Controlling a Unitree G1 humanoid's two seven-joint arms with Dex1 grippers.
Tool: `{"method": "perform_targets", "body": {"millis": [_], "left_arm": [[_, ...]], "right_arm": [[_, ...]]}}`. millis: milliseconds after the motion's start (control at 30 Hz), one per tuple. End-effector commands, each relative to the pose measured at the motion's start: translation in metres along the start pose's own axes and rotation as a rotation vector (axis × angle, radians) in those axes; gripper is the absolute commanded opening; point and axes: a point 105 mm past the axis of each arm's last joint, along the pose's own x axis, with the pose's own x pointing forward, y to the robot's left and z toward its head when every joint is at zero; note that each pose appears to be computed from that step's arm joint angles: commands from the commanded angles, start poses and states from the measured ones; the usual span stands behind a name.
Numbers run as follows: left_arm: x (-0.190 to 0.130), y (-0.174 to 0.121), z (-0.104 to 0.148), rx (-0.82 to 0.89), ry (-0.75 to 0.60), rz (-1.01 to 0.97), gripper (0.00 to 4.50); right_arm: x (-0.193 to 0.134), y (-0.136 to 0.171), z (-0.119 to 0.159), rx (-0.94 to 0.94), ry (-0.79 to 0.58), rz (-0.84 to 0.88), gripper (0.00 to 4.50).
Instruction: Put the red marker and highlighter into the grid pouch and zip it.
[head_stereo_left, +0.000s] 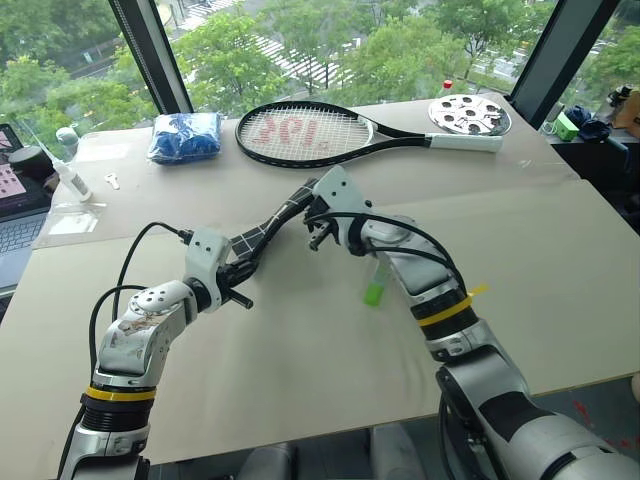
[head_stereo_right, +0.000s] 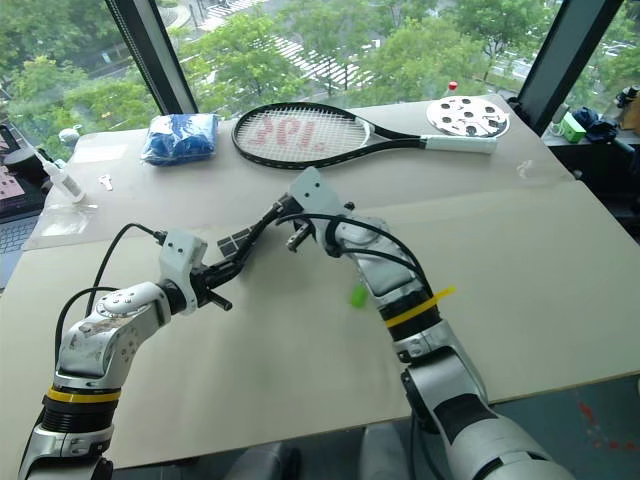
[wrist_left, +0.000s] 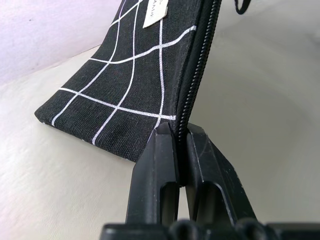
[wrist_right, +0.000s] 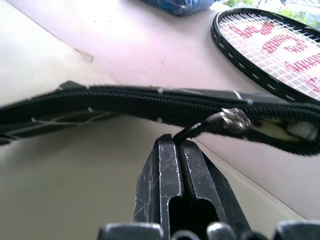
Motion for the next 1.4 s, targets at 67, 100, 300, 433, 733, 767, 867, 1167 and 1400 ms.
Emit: {"method": "perform_targets", "body": {"millis": [67, 100, 300, 433, 733, 767, 867, 1167, 1400], "left_arm": [[-0.006, 0.000, 0.007, 0.036, -0.018, 0.003, 0.00], [-0.006, 0.000, 0.006, 0.036, -0.018, 0.003, 0.00], [-0.005, 0.001, 0.004, 0.033, -0.016, 0.004, 0.00], [-0.006, 0.000, 0.004, 0.030, -0.016, 0.002, 0.00], [-0.008, -0.001, 0.001, 0.025, -0.011, 0.006, 0.00], [-0.008, -0.001, 0.001, 0.025, -0.010, 0.006, 0.00], [-0.009, 0.000, 0.000, 0.025, -0.008, 0.007, 0.00], [-0.008, 0.001, 0.000, 0.029, -0.003, 0.011, 0.00], [-0.010, 0.001, -0.002, 0.028, 0.004, 0.013, 0.00]], "right_arm": [[-0.007, -0.029, 0.026, 0.037, -0.071, -0.088, 0.04], [-0.007, -0.020, 0.027, 0.031, -0.072, -0.049, 0.04], [-0.006, 0.047, 0.015, -0.048, -0.040, 0.173, 0.04], [-0.003, 0.048, 0.014, -0.063, -0.032, 0.155, 0.04], [-0.001, 0.019, 0.008, -0.094, -0.009, 0.057, 0.04], [-0.002, 0.013, 0.009, -0.092, -0.012, 0.044, 0.04], [-0.002, 0.007, 0.016, -0.059, -0.037, 0.030, 0.04], [0.003, 0.022, 0.021, 0.018, -0.056, 0.050, 0.04], [0.001, 0.065, 0.024, -0.103, -0.069, 0.190, 0.04]]}}
